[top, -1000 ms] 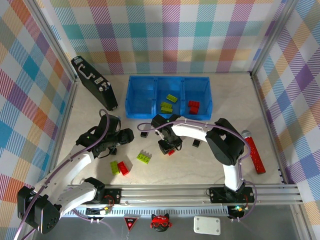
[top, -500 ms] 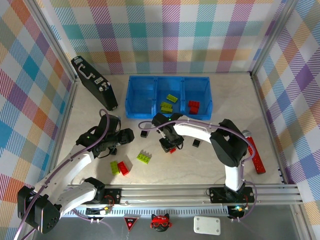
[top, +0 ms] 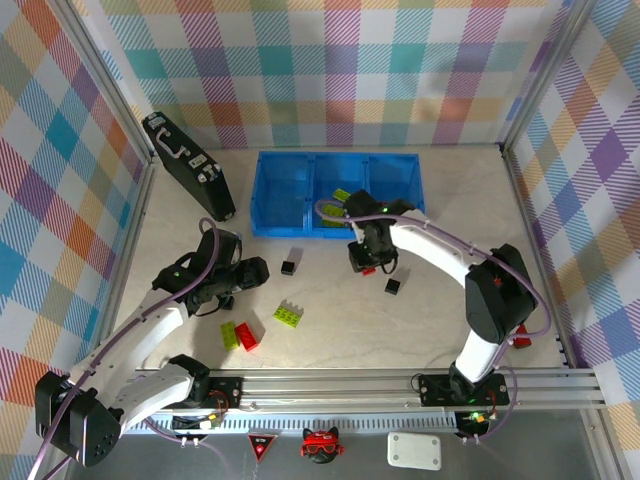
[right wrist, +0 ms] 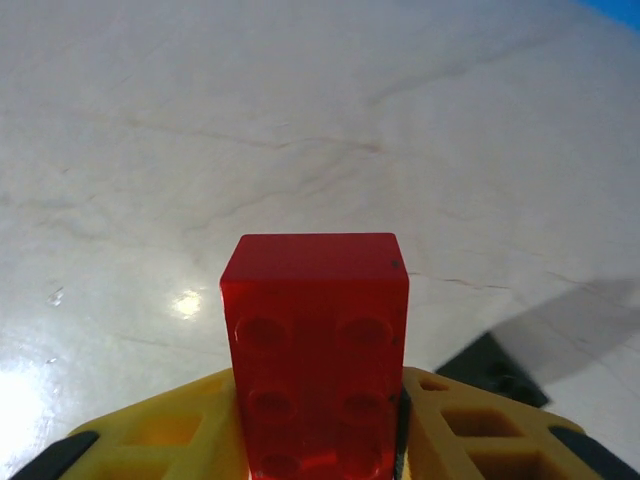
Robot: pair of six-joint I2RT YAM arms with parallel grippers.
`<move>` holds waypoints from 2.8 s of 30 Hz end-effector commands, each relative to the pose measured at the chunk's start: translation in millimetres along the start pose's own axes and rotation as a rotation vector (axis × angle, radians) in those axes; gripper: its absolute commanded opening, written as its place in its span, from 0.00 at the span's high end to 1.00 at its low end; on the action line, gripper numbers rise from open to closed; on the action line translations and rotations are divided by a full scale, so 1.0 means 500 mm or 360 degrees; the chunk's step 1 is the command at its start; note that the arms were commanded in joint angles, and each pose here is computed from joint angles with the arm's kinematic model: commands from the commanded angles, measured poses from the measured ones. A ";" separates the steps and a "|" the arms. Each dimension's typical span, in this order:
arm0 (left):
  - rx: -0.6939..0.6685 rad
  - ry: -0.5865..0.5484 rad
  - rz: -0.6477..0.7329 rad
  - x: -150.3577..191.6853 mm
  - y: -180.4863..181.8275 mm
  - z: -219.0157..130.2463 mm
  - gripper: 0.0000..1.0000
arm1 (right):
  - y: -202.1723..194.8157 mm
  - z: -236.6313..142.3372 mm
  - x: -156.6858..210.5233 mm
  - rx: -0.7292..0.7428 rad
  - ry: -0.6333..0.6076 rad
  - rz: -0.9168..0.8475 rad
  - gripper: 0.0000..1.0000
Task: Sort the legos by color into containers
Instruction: Place the lego in the container, then pick up the lego from the bottom-left of the table.
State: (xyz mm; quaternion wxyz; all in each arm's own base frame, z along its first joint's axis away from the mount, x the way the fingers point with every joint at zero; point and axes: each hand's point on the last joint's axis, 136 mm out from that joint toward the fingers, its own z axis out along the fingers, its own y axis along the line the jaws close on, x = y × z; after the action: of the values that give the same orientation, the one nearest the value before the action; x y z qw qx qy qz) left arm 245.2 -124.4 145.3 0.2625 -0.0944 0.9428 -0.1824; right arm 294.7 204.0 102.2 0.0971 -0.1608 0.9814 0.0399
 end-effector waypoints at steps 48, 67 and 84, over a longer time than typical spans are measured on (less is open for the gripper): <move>-0.0025 0.0023 0.0005 -0.006 0.005 0.008 0.39 | -0.372 0.122 -0.240 0.0641 0.0082 0.0560 0.57; -0.0114 0.0005 0.0060 -0.018 0.017 -0.024 0.39 | -0.311 -0.096 -0.250 0.0411 -0.0203 0.0621 0.49; -0.0400 0.0043 0.0002 0.029 0.106 -0.035 0.39 | -0.214 -0.101 -0.106 -0.0018 -0.0233 0.0644 0.48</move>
State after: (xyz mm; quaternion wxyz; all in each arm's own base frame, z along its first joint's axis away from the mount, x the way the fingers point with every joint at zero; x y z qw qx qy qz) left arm 229.4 -90.4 138.9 0.2453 -0.1051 0.9593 -0.0926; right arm 371.1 101.7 145.8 0.1344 0.0471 0.9892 0.0358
